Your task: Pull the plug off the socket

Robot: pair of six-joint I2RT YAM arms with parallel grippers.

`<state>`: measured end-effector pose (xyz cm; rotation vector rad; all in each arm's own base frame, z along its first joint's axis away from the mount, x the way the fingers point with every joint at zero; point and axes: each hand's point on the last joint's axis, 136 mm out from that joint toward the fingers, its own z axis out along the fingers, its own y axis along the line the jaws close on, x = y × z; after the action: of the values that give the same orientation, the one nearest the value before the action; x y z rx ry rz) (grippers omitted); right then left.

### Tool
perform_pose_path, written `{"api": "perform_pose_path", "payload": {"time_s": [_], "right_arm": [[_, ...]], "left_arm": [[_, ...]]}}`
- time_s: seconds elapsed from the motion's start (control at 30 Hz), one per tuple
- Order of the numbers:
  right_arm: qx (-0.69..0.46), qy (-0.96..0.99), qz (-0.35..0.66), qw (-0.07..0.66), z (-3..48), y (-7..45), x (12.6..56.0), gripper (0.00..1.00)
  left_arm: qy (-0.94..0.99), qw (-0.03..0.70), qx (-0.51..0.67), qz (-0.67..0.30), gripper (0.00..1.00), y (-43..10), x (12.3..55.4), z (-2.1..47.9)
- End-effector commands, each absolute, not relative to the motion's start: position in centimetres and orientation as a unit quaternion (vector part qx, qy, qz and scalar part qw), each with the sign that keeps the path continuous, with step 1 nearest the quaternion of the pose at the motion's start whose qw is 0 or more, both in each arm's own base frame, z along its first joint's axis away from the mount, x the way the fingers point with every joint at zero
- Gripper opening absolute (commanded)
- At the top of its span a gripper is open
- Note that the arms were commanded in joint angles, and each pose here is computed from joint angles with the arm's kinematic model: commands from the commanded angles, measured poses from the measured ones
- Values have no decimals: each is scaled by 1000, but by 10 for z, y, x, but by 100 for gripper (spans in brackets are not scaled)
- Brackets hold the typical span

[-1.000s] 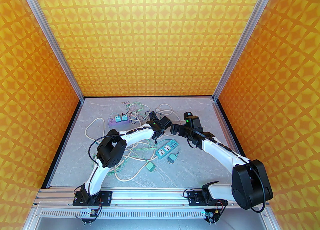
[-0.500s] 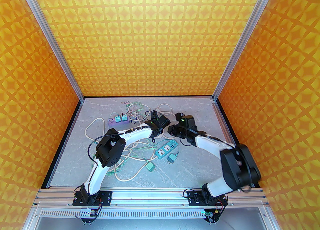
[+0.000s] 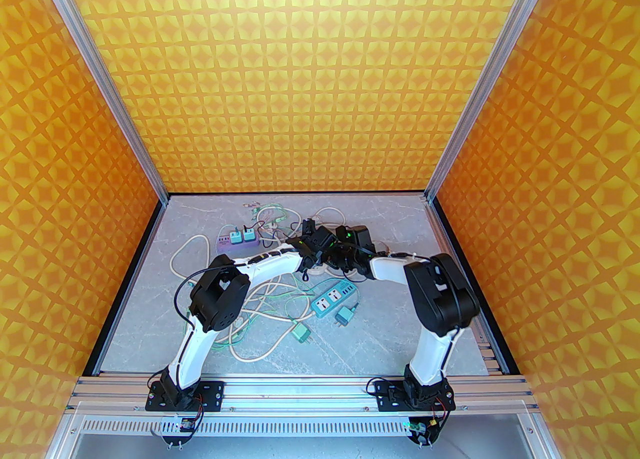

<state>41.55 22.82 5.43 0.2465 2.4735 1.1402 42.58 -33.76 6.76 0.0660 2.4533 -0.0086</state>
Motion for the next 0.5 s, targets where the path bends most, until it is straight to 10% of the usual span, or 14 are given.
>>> {"api": "perform_pose_path", "payload": {"time_s": [0.0, 0.47], "right_arm": [[95, 890, 411, 172, 41, 236, 415, 0], [134, 941, 280, 133, -12, 200, 392, 0]], "left_arm": [[953, 300, 49, -18, 32, -343, 416, 55], [954, 294, 57, -27, 31, -348, 425, 73]]}}
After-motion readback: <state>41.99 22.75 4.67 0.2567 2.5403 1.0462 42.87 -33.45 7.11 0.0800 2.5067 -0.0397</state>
